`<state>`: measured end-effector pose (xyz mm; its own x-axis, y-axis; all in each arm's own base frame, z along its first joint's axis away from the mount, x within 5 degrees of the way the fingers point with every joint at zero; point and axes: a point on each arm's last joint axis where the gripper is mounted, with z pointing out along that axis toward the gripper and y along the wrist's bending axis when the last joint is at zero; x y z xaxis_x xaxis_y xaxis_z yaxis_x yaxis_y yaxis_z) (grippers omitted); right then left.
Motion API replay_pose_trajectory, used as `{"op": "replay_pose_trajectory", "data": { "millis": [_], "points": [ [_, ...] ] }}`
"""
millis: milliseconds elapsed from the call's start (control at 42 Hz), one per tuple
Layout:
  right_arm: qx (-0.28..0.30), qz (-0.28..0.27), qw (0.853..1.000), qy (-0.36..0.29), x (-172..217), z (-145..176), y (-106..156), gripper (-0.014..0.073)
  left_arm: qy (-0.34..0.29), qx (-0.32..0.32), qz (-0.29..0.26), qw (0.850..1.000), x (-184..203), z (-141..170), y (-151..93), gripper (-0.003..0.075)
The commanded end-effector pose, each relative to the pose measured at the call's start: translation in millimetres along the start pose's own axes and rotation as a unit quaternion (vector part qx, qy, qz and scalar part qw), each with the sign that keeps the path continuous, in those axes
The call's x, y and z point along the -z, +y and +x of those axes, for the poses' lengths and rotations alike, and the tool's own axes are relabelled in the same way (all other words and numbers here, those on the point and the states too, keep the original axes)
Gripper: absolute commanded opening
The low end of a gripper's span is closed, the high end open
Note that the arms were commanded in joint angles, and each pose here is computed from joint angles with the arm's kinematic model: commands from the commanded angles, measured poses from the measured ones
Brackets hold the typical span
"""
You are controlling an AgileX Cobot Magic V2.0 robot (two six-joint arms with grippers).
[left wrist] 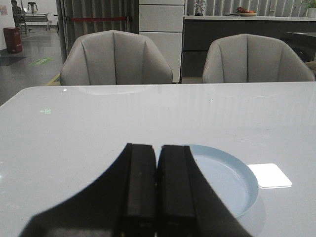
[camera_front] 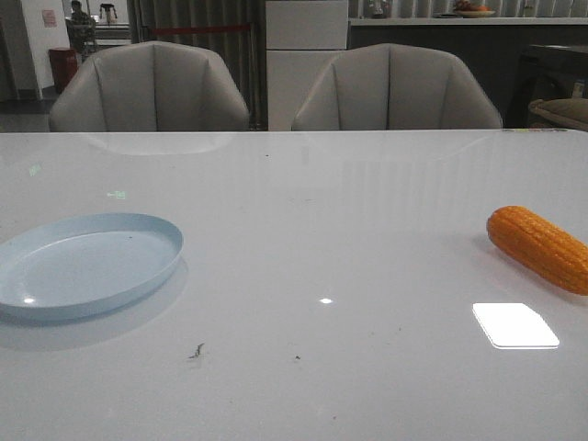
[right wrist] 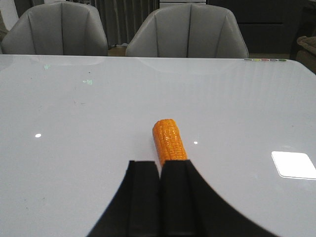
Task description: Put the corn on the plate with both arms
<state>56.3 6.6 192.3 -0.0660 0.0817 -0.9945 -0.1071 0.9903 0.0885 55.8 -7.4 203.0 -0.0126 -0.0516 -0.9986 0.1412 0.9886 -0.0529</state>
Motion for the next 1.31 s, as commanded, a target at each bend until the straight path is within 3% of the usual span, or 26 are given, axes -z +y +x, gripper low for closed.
{"op": "replay_pose_trajectory", "data": {
  "millis": [0,904,1141,1284],
  "points": [
    [0.002,-0.001,0.998,-0.06,3,-14,1,0.0056,-0.051,0.005,0.012,0.999,2,-8,-2,0.009],
    [0.002,-0.001,0.998,-0.063,3,-15,1,0.0056,-0.083,0.006,0.019,0.996,2,-14,-3,0.009],
    [0.002,-0.002,0.993,-0.115,5,-24,1,0.0056,-0.135,0.007,0.031,0.99,5,-24,-5,0.009],
    [0.0,-0.005,0.982,-0.189,10,-42,2,0.0059,-0.18,0.007,0.038,0.983,9,-41,-7,0.009]
  ]
}}
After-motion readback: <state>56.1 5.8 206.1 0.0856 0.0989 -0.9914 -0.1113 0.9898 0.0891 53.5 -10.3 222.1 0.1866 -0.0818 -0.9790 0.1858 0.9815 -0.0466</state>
